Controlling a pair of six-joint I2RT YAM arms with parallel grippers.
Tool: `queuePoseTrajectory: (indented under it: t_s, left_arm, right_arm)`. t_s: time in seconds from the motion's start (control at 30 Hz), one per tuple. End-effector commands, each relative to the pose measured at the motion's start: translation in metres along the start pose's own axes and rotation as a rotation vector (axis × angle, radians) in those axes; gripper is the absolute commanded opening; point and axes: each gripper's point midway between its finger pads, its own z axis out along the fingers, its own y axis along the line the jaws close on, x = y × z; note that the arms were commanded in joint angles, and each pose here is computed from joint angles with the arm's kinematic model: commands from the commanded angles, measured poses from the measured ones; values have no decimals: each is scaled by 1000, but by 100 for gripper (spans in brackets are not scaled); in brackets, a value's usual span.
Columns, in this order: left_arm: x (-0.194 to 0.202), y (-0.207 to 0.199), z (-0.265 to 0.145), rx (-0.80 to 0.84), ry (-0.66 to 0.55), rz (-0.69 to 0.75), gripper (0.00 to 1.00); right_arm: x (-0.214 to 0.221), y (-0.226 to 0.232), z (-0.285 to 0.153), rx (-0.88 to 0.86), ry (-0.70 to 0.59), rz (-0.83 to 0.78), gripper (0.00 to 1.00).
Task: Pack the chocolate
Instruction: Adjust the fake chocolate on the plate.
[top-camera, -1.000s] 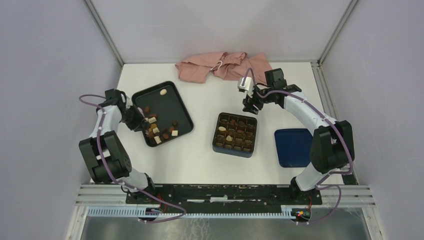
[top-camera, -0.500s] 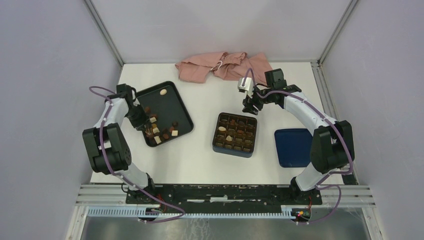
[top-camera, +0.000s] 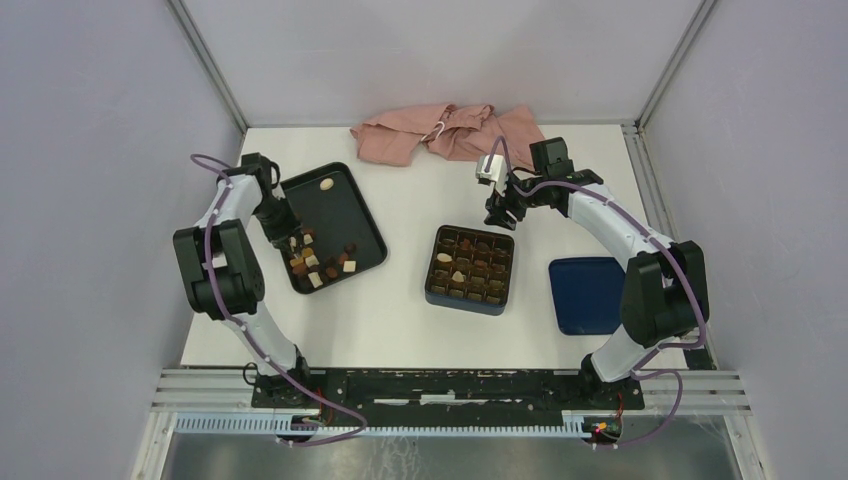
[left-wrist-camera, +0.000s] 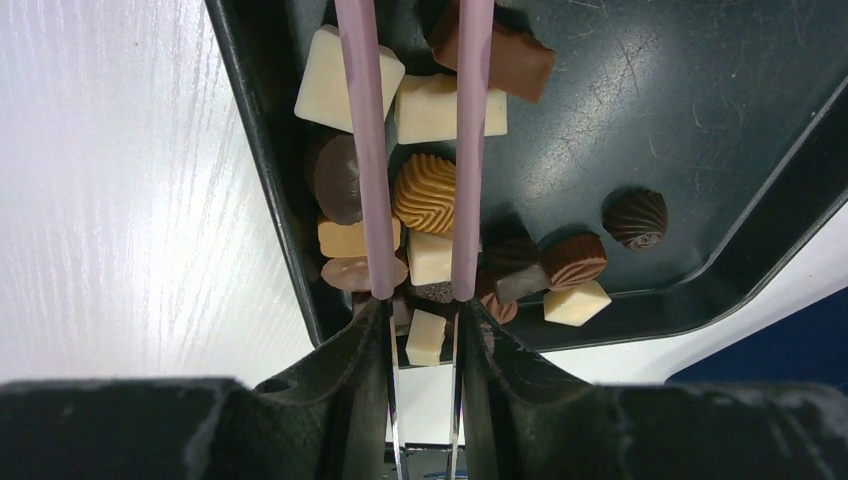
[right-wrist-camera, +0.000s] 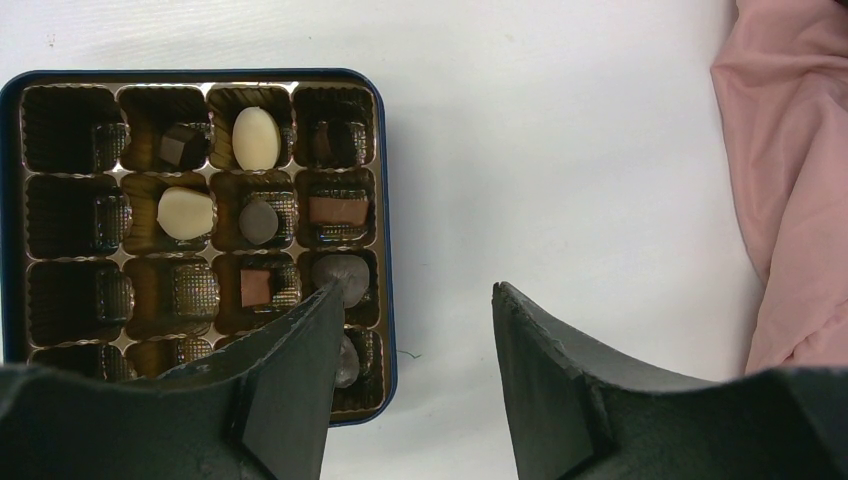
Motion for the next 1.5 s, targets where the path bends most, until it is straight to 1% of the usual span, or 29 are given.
queuePoseTrajectory:
  t_s: [0.0, 0.37, 0.7, 0.9, 1.47]
  left_arm:
    - [-10, -6, -12, 15, -2, 56, 35]
    - [-18, -15, -8, 32, 53, 64, 36]
    - [-19, -5, -3, -42, 57, 77, 39]
    - [-17, -8, 4, -43, 80, 88, 41]
    - [-25, -15, 11, -19, 115, 88, 40]
  right_arm:
    - [-4, -1, 0, -1, -29, -7, 62]
    - [-5, 1, 0, -11, -40, -3, 62]
    - [-5, 2, 2, -16, -43, 3, 62]
    - [-4, 2, 2, -18, -44, 6, 62]
    - [-5, 3, 2, -20, -47, 6, 62]
